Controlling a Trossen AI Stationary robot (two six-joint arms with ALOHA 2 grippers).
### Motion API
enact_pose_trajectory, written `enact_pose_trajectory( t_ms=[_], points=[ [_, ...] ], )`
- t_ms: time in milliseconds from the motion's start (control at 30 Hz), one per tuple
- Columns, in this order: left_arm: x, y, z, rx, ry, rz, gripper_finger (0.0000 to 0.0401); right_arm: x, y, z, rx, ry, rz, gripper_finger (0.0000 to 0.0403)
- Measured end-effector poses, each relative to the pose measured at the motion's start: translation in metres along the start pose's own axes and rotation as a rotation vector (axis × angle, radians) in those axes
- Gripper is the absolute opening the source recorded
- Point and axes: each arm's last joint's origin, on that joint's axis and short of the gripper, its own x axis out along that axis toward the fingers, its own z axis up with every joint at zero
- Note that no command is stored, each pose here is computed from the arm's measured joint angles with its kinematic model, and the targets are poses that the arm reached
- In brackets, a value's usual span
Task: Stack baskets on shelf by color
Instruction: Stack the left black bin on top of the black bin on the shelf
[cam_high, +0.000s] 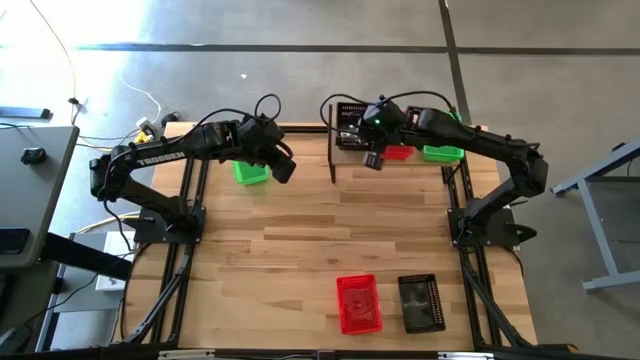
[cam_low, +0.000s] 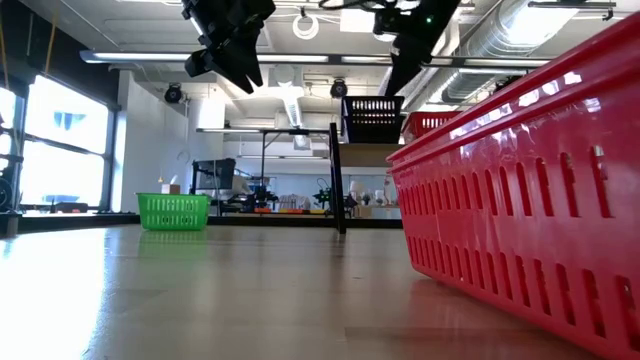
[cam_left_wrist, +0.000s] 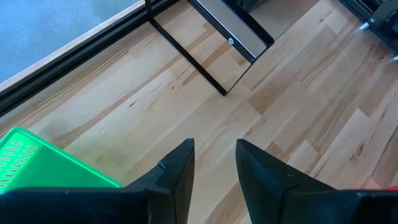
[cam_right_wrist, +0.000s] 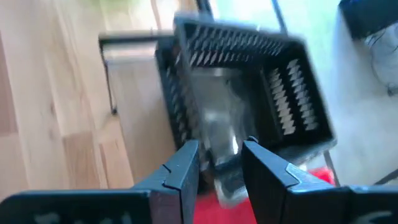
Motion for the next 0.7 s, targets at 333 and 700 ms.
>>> enact_pose_trajectory(
  t_ms=[333,700],
  points=[
    [0.000,0.000,0.000,-0.001,-0.001,0.000,0.0107,-0.014,-0.001,0.008,-0.004,-0.029,-0.026,0.0106],
    [0.000,0.000,0.000,0.000,-0.001,0.000,0.0107,-0.010,-0.009,0.009,0.069,-0.066,-0.050,0.0106]
  ],
)
